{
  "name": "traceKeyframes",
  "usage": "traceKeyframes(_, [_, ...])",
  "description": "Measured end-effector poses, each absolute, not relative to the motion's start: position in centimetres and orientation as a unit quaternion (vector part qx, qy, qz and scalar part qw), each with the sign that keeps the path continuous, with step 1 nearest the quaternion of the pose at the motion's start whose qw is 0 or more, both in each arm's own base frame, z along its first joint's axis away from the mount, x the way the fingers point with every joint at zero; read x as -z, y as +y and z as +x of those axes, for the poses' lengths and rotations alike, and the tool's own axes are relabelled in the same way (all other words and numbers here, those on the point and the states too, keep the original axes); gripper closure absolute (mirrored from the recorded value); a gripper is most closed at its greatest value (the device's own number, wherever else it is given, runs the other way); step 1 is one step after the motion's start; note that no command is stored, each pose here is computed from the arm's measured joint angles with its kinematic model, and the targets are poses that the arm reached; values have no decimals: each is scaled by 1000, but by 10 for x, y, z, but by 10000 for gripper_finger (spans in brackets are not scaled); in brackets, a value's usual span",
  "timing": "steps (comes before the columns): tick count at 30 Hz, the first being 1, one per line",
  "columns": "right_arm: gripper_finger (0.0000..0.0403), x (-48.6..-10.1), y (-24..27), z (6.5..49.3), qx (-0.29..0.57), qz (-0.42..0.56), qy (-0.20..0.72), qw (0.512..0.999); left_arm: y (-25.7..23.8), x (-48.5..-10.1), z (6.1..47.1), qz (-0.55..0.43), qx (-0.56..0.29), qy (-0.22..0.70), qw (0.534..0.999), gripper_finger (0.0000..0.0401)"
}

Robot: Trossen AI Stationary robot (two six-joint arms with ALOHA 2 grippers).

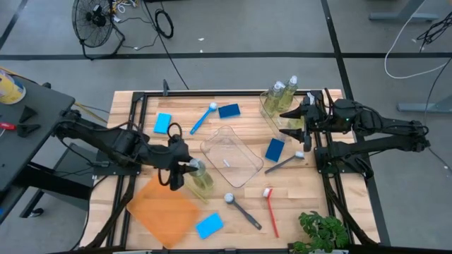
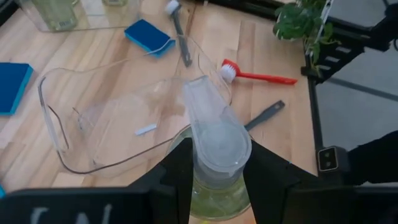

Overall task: Pick & Place Kitchen Sink Supplies
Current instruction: Put the yellow dish soap into the top transparent bin

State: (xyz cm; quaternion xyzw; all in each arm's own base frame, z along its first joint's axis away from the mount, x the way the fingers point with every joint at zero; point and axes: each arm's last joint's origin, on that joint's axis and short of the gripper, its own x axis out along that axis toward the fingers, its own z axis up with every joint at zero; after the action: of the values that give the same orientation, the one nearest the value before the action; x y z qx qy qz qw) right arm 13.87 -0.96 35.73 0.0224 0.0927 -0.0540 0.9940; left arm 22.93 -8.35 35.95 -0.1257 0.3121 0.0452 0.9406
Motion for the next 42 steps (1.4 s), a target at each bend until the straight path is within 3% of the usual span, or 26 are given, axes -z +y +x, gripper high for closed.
traceKeyframes(19, [131, -367, -10, 140, 67, 37, 39, 996, -61, -418, 222, -100, -61, 234, 965, 282])
traceKeyframes(42, [131, -372, -11, 140, 79, 48, 14, 996, 3, -430, 237, -49, -142, 172, 974, 282])
